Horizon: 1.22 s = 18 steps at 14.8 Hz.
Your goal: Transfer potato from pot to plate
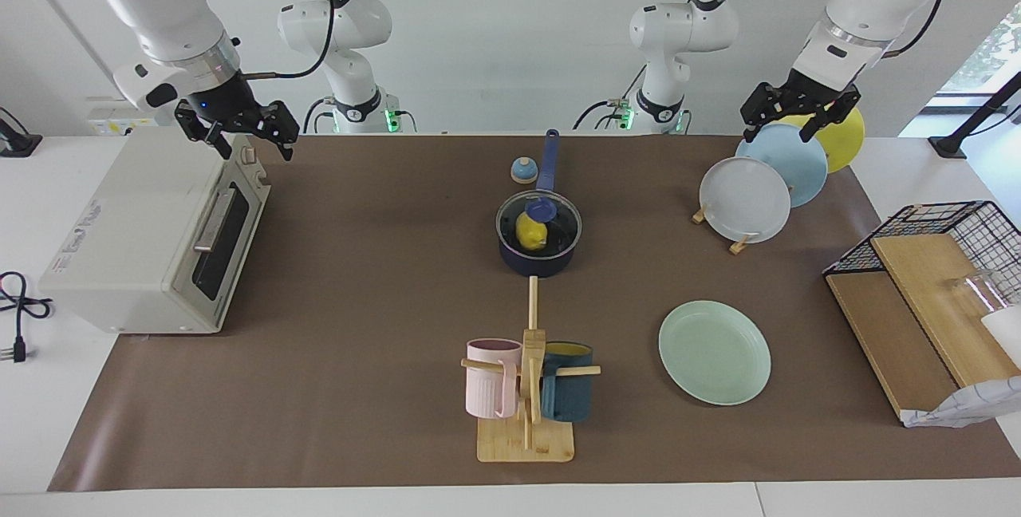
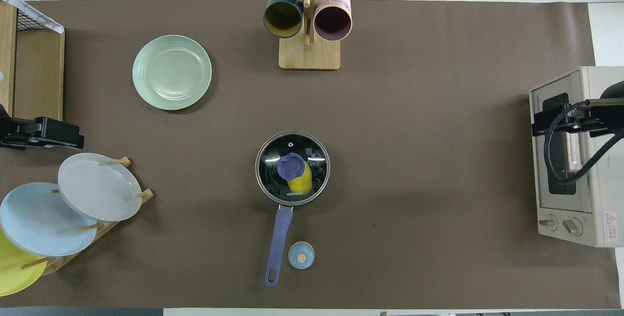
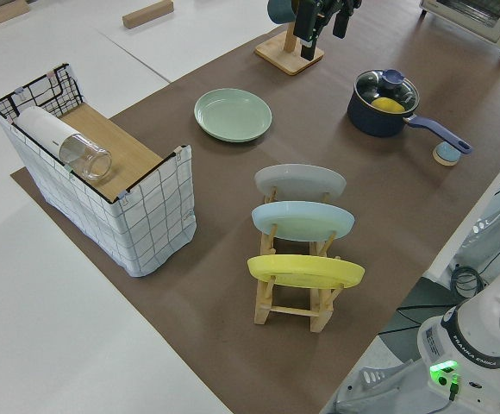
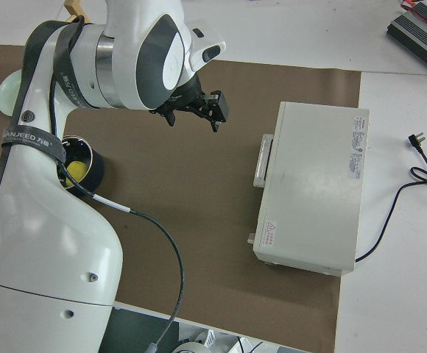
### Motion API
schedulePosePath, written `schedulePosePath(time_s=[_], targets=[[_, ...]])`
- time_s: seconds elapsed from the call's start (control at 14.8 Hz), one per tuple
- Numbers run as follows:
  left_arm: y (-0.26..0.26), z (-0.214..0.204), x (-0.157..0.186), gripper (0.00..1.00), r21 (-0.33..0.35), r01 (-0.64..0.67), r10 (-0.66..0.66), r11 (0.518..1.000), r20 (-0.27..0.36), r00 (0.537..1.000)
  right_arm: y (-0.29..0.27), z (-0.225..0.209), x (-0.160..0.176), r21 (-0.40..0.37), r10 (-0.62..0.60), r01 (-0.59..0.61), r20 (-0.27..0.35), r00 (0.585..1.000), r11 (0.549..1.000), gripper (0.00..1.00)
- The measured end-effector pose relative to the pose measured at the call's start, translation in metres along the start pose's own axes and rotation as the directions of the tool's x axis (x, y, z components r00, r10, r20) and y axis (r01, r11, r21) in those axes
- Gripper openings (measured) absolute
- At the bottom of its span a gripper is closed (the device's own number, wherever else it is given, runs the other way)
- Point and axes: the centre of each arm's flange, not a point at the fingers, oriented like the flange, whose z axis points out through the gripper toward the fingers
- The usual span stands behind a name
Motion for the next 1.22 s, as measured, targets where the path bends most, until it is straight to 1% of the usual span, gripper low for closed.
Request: schedulePosePath(time_s=[0.68,0.81,0.95,1.01,1.22], targets=[[0.0,0.0,0.0,1.0,0.0,0.0,0.0,1.0,-0.003,1.0,-0.002,-0.001,0.001,0.001,0.006,-0.006,-0.009,1.0,1.0,1.0],[0.0,0.0,0.0,1.0,0.0,0.001,-0.001,1.0,-0.004,1.0,-0.017,-0.002,0.001,0.001,-0.022,0.022,-0.021,1.0,1.0,1.0],[0.0,0.0,0.001,1.0,0.0,0.001,-0.001,1.0,-0.006,1.0,-0.042,-0.007,0.004,0.004,-0.065,0.066,-0.078,0.995,0.998,1.0],[0.0,-0.001,0.001,1.0,0.0,0.001,-0.001,1.0,-0.006,1.0,-0.056,-0.008,0.004,0.009,-0.086,0.087,-0.094,0.992,0.996,1.0],[0.0,-0.001,0.001,1.0,0.0,0.001,-0.001,1.0,-0.007,1.0,-0.091,-0.005,0.003,0.055,-0.087,0.092,-0.095,0.992,0.994,1.0]])
